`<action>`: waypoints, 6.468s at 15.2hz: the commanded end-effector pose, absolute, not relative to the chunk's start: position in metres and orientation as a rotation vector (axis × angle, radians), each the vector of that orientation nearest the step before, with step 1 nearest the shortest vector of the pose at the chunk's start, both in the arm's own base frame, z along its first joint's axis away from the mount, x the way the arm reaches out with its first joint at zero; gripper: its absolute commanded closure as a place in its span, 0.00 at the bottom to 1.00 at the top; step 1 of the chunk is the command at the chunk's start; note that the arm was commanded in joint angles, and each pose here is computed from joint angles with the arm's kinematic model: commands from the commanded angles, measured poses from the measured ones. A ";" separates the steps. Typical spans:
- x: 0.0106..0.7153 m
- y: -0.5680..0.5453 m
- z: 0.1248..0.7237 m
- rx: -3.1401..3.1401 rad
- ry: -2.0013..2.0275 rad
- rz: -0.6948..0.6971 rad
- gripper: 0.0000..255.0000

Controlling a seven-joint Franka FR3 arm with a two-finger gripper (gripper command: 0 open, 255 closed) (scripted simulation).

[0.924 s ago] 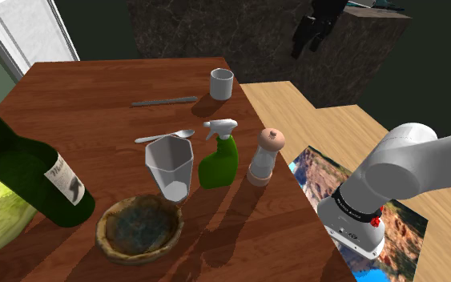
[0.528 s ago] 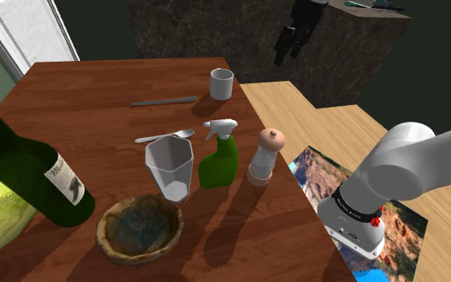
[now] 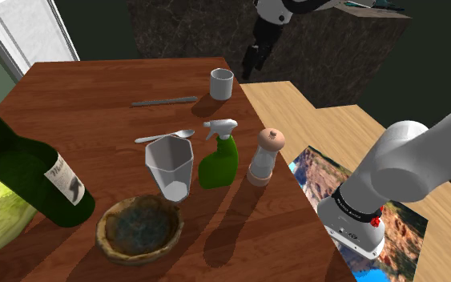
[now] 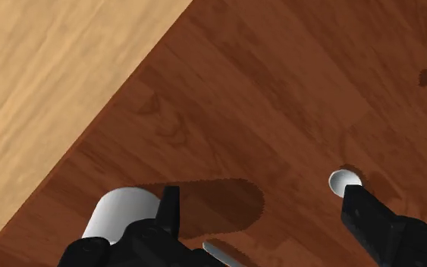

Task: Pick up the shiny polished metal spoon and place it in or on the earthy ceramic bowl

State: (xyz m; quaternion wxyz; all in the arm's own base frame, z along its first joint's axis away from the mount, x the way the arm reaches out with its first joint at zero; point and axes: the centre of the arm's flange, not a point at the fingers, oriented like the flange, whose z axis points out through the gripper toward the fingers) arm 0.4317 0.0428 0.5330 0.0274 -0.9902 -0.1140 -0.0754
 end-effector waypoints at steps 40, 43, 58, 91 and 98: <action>0.575 0.297 0.333 -2.669 -1.206 -0.227 0.00; 0.575 0.297 0.333 -2.669 -1.206 -0.227 1.00; 0.575 0.297 0.370 -2.669 -1.206 -0.227 1.00; 0.505 0.357 0.509 -2.669 -1.206 -0.227 1.00; 0.434 0.416 0.512 -2.669 -1.206 -0.227 1.00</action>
